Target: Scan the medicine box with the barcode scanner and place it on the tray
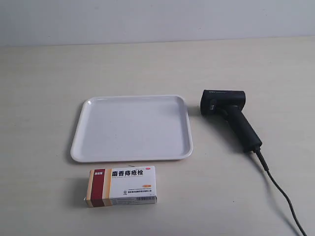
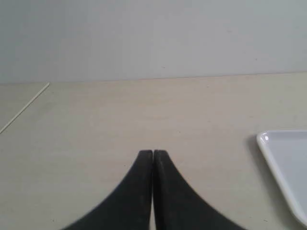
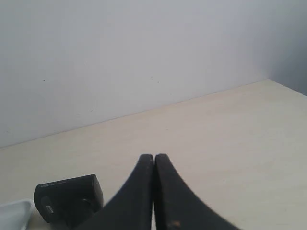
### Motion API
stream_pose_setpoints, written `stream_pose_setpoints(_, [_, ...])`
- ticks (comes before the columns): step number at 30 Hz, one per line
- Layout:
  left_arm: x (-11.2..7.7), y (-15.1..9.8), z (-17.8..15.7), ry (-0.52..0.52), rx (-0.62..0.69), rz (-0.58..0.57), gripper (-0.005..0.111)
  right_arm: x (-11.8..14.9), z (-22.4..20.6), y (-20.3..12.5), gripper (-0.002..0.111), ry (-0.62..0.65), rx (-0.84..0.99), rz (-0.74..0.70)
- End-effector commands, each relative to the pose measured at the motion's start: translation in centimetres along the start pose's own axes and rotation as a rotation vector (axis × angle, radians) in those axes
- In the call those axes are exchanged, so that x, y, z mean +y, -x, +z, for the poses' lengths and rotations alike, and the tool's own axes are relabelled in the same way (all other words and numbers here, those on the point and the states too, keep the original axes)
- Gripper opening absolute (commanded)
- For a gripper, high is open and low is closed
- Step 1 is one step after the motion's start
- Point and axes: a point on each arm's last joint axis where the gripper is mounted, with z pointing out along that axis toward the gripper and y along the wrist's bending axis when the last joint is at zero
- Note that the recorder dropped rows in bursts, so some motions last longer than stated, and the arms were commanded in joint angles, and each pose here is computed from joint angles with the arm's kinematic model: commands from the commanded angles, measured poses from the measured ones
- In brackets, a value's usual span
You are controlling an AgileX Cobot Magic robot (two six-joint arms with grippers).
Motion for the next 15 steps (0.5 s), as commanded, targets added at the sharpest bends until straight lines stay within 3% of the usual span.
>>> stream_pose_setpoints(1, [0.02,0.01,-0.05,0.003,-0.006,0.002,0.003,-0.05,-0.02,-0.08,0.000,-0.003,-0.009,-0.011])
stream_pose_setpoints(15, [0.02,0.09,-0.05,0.003,-0.014,0.002,0.003,-0.11,-0.02,-0.06,0.000,-0.010,-0.010,-0.055])
